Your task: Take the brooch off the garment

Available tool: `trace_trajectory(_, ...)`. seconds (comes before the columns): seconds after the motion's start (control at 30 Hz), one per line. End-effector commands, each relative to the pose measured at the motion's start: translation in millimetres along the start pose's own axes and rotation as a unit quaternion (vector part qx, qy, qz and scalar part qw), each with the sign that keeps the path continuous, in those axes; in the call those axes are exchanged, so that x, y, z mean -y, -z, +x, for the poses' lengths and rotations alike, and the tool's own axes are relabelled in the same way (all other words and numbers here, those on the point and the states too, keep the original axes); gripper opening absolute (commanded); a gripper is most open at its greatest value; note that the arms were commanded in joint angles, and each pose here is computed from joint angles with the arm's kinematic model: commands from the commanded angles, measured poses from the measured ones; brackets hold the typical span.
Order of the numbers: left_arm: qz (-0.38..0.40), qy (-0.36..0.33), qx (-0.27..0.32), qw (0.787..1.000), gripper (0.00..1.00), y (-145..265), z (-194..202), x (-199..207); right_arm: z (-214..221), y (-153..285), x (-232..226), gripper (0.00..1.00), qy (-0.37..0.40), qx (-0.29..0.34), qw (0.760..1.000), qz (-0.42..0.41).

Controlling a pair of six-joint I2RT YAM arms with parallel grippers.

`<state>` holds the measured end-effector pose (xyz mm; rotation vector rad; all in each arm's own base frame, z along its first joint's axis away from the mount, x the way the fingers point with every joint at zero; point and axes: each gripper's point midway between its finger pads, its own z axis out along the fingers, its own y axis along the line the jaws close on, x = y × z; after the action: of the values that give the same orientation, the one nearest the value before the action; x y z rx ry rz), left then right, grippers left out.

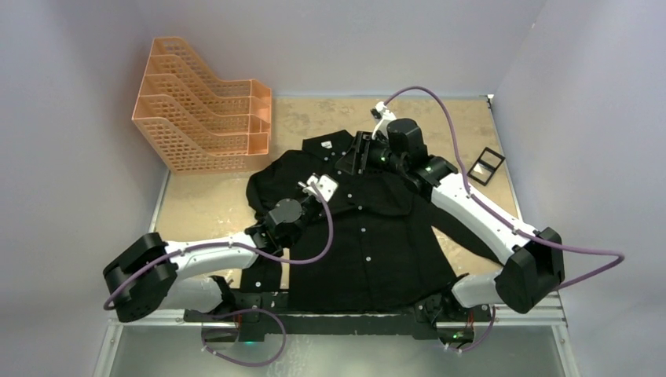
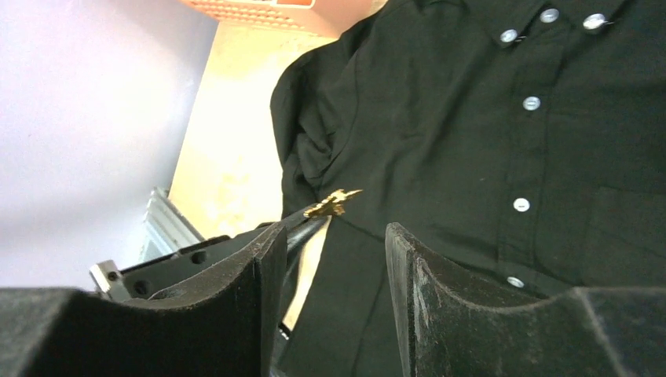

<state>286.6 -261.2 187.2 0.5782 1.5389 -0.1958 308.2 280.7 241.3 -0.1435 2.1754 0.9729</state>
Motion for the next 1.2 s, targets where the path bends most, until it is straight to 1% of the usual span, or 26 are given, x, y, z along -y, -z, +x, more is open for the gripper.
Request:
trace_trajectory(0.0,-0.038,-0.073,0.043,0.996,0.0,-12.4,-35.0,-8.8,-15.4,1.9,-30.7,0.53,-0.002,0.0,0.998,-0.056)
trace_trajectory(0.2,-0.047,-0.105,0.072,0.991,0.0,-21.3,-45.0,-7.4,-15.1,-6.6,-26.3,0.53,-0.019,-0.009,0.999,-0.043)
trace_trajectory(0.47,-0.019,-0.084,0.093,0.992,0.0,-19.9,-46.9,3.6,-3.6,-11.1,-24.3,0.5,-0.043,-0.024,0.998,-0.036)
trace_trajectory(0.73,-0.014,-0.076,0.1,0.992,0.0,-19.2,-47.7,5.8,14.5,-21.2,-29.2,0.4,-0.054,-0.053,0.997,-0.033)
trace_trajectory(0.97,-0.009,-0.069,0.102,0.992,0.0,-20.0,-47.0,8.9,14.7,-24.2,-31.4,0.35,-0.064,-0.051,0.996,-0.031)
trace_trajectory(1.17,-0.018,-0.064,0.097,0.993,0.0,-20.8,-44.0,6.3,14.1,-26.7,-32.9,0.29,-0.074,-0.053,0.995,-0.03)
